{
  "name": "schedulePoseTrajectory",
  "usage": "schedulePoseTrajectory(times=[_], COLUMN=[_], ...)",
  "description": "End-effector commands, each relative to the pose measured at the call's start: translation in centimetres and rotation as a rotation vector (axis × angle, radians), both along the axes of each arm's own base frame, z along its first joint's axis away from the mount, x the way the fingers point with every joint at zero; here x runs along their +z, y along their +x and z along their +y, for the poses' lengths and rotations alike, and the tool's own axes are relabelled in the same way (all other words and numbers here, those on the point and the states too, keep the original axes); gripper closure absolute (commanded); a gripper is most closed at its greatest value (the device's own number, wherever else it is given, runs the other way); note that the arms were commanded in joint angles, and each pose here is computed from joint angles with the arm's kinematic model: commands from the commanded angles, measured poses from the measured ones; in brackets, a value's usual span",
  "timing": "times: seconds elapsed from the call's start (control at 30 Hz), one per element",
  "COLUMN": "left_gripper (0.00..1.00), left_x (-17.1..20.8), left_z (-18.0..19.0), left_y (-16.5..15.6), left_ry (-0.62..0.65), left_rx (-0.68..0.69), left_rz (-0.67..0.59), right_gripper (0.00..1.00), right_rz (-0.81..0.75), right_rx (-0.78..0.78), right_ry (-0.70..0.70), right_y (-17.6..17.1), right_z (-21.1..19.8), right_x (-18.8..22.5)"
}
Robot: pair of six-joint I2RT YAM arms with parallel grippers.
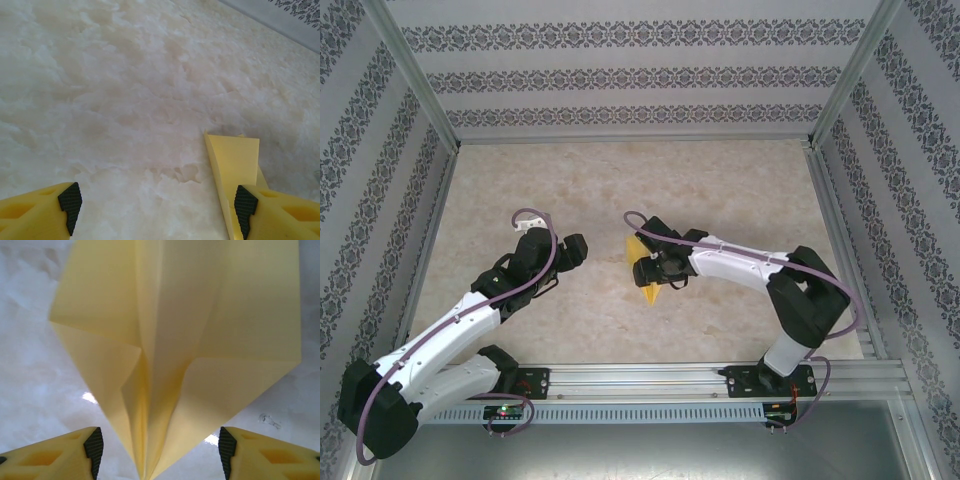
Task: Fold a paper plane with a square sheet of paper (fold left side to right side)
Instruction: Pick up the paper plane at the center of the table.
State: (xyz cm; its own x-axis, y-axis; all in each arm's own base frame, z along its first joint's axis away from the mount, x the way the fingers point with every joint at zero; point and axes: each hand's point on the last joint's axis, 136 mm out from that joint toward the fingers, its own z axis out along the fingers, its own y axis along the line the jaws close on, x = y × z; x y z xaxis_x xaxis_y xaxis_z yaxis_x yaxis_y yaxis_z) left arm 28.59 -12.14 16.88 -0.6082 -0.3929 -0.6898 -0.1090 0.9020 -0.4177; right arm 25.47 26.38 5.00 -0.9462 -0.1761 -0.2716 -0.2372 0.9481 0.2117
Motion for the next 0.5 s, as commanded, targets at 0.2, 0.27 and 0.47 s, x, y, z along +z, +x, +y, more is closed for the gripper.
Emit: schedulePoseTrajectory(times=[0.2, 0.27, 0.47], left_gripper=[0.17, 0.17, 0.17], left_x=[-0.3, -0.2, -0.1], left_z=[0.6, 0.7, 1.0], left_y=[-0.5, -0.5, -0.7], left_ry=[0.018, 0.02, 0.029], left_rx=[-0.005, -0.003, 0.003], left_rz=[-0.001, -0.004, -0.006], right_gripper=[0.51, 0.53, 0.64], right_rz=[0.034, 0.044, 0.049], right_rx=[0.0, 0.006, 0.013], right_ry=[-0.048, -0.052, -0.07], right_y=[0.3, 0.3, 0.7], right_z=[0.8, 1.1, 1.7], right_x=[-1.7, -2.2, -2.8])
